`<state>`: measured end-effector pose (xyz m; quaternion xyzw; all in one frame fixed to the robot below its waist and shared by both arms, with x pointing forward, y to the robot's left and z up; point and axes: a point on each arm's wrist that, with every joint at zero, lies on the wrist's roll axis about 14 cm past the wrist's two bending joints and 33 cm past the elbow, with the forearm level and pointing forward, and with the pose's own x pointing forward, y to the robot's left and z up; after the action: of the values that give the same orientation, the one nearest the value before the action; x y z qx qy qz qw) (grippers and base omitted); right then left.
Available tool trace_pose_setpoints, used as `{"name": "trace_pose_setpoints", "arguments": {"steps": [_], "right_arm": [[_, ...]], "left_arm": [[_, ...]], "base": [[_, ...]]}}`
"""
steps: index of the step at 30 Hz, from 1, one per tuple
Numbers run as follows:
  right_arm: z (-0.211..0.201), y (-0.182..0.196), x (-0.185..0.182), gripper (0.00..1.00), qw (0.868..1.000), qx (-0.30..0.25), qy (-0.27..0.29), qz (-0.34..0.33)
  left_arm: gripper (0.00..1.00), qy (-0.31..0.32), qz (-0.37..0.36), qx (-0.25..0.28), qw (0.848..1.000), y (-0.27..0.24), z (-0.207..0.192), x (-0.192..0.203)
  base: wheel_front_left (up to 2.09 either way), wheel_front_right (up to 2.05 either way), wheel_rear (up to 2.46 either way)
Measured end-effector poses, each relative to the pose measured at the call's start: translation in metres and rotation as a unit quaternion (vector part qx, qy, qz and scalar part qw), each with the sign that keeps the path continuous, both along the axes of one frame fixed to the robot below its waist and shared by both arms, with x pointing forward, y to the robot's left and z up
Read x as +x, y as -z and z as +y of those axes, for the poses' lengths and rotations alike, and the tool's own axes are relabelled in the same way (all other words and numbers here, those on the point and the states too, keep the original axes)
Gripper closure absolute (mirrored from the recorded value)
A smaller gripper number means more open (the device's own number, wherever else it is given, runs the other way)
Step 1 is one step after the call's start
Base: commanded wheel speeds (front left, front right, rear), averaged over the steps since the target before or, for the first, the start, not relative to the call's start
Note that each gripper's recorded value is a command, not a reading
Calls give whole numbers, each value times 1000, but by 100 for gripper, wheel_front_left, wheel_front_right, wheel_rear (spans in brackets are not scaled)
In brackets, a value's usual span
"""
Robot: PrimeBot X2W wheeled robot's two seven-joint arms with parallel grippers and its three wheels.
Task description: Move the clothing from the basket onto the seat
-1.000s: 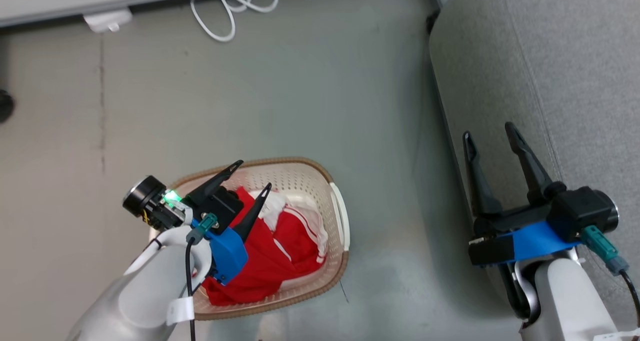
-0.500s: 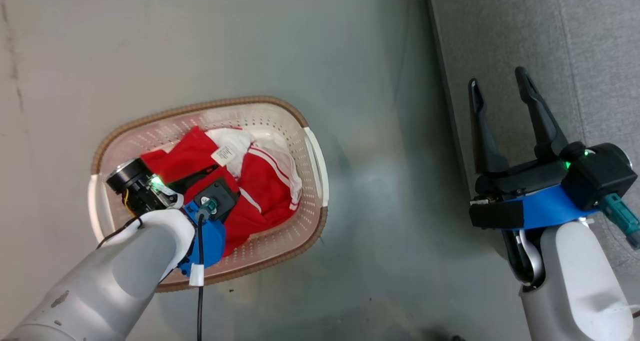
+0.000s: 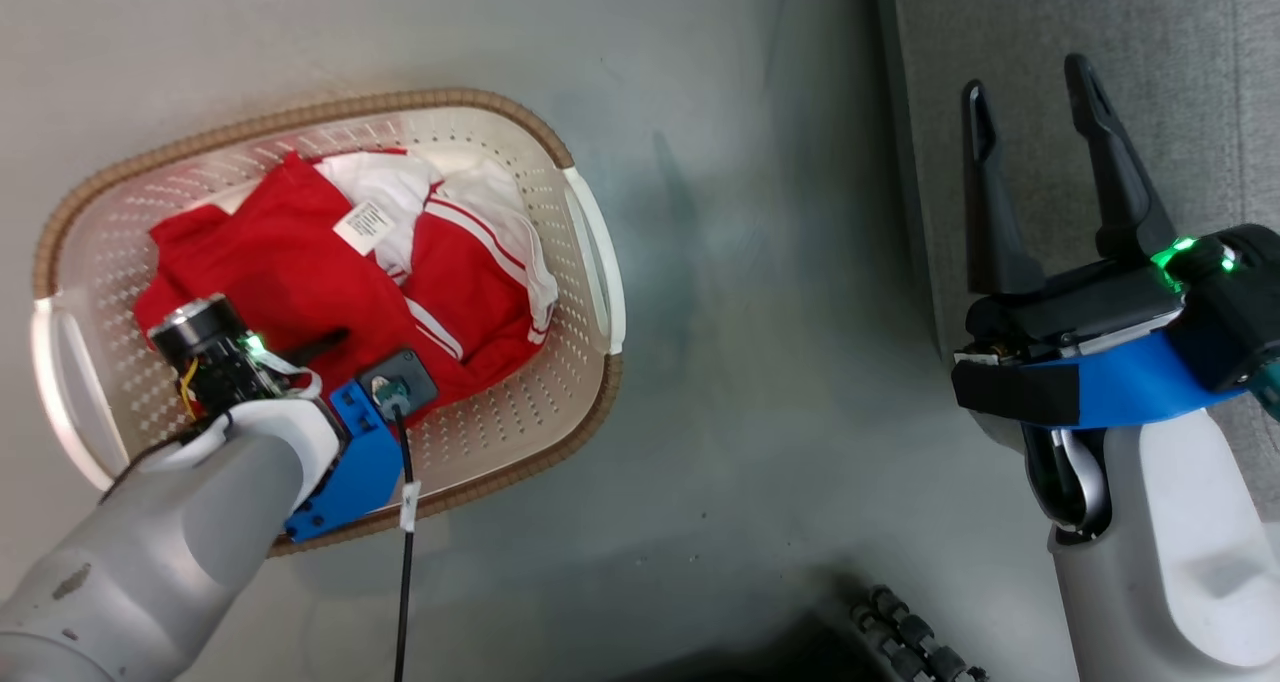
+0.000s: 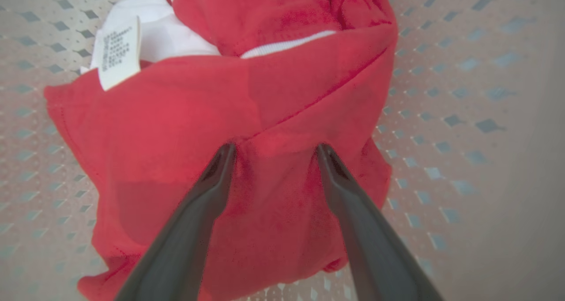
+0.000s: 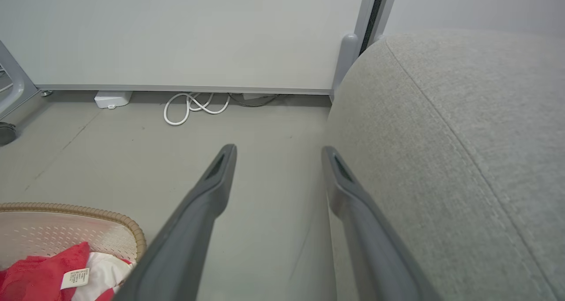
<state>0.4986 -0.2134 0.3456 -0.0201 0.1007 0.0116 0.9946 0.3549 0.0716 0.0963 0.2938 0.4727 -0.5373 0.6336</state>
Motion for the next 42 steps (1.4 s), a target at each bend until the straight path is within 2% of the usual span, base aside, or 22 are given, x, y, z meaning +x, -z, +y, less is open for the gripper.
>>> {"name": "trace_pose_setpoints", "arguments": {"steps": [14,15,16,25,31,42], "right_arm": [[4,29,4,0,1000,-1,-9,16],[4,29,4,0,1000,-1,-9,16],[4,29,4,0,1000,-1,-9,15],[7,14,10,0,1000,1,-12,-2],[11,-1,13,0,1000,1,-15,-18],[25,-43,10,0,998,0,-30,-53]], "left_arm": [[0,17,16,37,999,45,11,1],[57,19,16,39,999,46,11,0],[100,18,15,37,999,45,11,1],[100,14,-3,9,1000,29,-2,7],[100,-10,-24,-40,999,2,-19,15],[100,-93,-94,-146,980,-81,-50,53]], "base": [[0,0,0],[0,0,0],[0,0,0],[0,0,0],[0,0,0],[0,0,0]]}}
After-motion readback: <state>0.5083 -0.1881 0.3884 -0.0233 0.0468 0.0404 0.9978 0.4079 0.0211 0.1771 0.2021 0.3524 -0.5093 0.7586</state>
